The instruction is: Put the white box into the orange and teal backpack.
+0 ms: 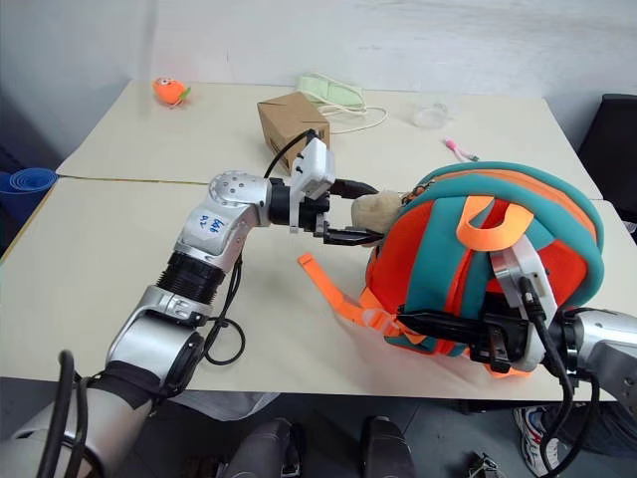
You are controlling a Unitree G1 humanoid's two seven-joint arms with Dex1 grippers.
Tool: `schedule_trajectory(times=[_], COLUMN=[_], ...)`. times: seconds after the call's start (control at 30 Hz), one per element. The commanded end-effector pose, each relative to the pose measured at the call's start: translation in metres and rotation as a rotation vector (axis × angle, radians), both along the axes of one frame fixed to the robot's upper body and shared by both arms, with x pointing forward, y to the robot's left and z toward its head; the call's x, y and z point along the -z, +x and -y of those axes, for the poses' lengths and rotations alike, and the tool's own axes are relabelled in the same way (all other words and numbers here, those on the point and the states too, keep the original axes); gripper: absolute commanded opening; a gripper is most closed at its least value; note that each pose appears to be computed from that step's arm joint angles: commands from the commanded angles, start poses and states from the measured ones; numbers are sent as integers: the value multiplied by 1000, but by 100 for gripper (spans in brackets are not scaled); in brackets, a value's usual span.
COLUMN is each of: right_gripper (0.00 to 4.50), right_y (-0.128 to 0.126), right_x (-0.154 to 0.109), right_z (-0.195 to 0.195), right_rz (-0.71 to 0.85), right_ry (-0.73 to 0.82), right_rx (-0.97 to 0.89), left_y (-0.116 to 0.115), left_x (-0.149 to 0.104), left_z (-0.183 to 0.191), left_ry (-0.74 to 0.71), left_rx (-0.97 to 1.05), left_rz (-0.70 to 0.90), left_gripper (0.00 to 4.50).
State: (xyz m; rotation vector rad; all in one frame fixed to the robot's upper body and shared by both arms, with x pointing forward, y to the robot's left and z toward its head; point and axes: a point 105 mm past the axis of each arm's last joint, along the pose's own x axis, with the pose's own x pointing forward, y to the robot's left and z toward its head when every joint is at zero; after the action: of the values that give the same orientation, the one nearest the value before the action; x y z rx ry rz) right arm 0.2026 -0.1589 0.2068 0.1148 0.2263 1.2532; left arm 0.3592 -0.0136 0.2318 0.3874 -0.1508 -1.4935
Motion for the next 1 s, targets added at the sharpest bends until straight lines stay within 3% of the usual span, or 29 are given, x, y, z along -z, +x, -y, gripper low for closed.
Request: schedule_trajectory(times=[0.03,0.17,0.3,0.37,0.5,0.67,0.83,1.0], right_gripper=[0,0,0,0,0,0,0,0], right_y=[-5,-6,-6,-6,-7,-3,10,15], right_x=[-8,-7,-5,-5,1,5,6,2], right_z=[-1,-1,2,4,9,14,27,35], right_rz=[43,43,45,46,37,48,99,131], right_ry=[15,22,25,27,25,22,-7,-29], right_rx=[-6,4,27,38,73,116,195,217], left_y=[-2,-4,4,13,23,13,-8,5], left_x=[-12,-12,-17,-23,-18,31,73,77], left_z=[5,2,-21,-37,-90,-114,-67,-35], left_ry=[-4,-8,35,61,263,554,541,467], left_rx=[17,33,7,-38,-83,10,106,-14], left_rz=[58,48,76,95,166,310,418,518], left_gripper=[251,141,83,74,72,72,72,72])
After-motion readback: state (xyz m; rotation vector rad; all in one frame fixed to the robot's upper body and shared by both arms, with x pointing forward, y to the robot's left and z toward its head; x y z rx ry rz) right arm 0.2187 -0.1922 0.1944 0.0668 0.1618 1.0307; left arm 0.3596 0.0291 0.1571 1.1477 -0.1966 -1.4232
